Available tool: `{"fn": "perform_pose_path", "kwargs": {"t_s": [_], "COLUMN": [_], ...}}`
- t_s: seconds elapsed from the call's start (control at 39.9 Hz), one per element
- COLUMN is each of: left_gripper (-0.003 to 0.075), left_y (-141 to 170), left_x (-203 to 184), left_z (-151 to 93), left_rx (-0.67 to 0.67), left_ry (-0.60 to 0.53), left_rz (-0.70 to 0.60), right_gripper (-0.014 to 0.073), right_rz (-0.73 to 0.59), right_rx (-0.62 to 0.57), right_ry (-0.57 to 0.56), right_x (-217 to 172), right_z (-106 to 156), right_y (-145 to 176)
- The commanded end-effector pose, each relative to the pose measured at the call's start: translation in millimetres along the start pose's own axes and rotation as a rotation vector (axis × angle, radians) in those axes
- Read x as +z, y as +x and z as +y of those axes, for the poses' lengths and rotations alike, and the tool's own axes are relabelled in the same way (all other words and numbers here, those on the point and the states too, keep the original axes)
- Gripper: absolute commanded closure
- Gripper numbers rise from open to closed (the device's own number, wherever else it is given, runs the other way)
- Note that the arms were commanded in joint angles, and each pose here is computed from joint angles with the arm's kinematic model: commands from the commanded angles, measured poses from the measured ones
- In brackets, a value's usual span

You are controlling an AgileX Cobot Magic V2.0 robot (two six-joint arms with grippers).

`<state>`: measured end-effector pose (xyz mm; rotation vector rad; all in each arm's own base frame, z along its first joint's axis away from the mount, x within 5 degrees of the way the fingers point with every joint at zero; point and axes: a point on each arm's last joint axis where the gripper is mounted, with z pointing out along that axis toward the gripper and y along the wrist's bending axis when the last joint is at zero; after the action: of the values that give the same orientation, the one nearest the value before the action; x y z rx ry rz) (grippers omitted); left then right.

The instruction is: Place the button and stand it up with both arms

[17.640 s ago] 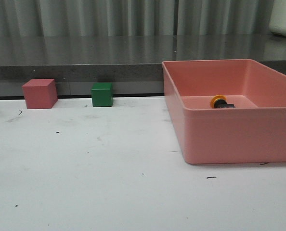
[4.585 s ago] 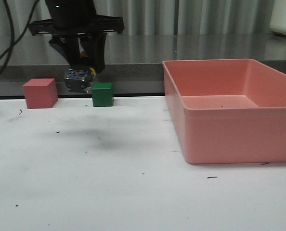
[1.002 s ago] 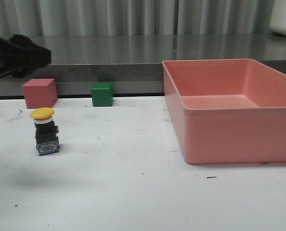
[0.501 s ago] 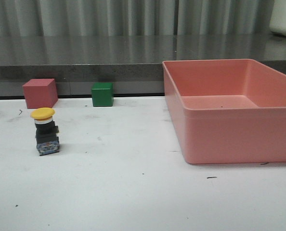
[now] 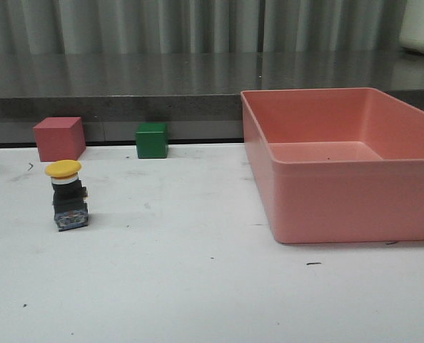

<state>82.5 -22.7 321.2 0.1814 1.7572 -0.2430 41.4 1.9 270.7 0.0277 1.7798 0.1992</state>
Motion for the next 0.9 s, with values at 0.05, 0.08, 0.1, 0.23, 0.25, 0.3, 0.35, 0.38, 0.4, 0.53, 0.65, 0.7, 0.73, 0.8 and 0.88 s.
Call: {"fn": "perform_pose_path", "kwargs": {"t_s": [0.05,0.08,0.1,0.23,0.25,0.3,0.35,0.38,0.4,0.53,0.65,0.7,0.73,0.8,0.88], "left_gripper": [0.074,0.074,0.074,0.074,0.074,0.074,0.074,0.074,0.074,0.074,0.074,0.074,0.074,0.074,0.074], "left_y": [-5,-3,-2,1,1,2,2,2,2,2,2,2,2,2,2], "left_x": [-34,-40,-45,-65,-68,-72,-73,-73,-73,-73,-73,-73,-73,-73,-73], "left_z": [2,2,3,4,4,4,4,4,4,4,4,4,4,4,4], "left_rx": [-0.014,-0.015,-0.016,-0.021,-0.021,-0.022,-0.022,-0.022,-0.022,-0.022,-0.022,-0.022,-0.022,-0.022,-0.022], "left_ry": [-0.002,-0.004,-0.005,-0.001,0.0,0.001,0.002,0.002,0.002,0.002,0.002,0.002,0.002,0.002,0.002], "left_rz": [-0.083,-0.088,-0.094,-0.166,-0.18,-0.2,-0.208,-0.207,-0.207,-0.207,-0.207,-0.207,-0.207,-0.207,-0.207], "right_gripper": [0.0665,0.0665,0.0665,0.0665,0.0665,0.0665,0.0665,0.0665,0.0665,0.0665,0.0665,0.0665,0.0665,0.0665,0.0665], "right_rz": [-0.095,-0.095,-0.095,-0.095,-0.095,-0.095,-0.095,-0.095,-0.095,-0.095,-0.095,-0.095,-0.095,-0.095,-0.095], "right_rx": [-0.022,-0.022,-0.022,-0.022,-0.022,-0.022,-0.022,-0.022,-0.022,-0.022,-0.022,-0.022,-0.022,-0.022,-0.022], "right_ry": [-0.012,-0.012,-0.012,-0.012,-0.012,-0.012,-0.012,-0.012,-0.012,-0.012,-0.012,-0.012,-0.012,-0.012,-0.012], "right_x": [-3,-3,-3,-3,-3,-3,-3,-3,-3,-3,-3,-3,-3,-3,-3], "right_z": [2,2,2,2,2,2,2,2,2,2,2,2,2,2,2], "right_y": [-15,-15,-15,-15,-15,-15,-15,-15,-15,-15,-15,-15,-15,-15,-15]}}
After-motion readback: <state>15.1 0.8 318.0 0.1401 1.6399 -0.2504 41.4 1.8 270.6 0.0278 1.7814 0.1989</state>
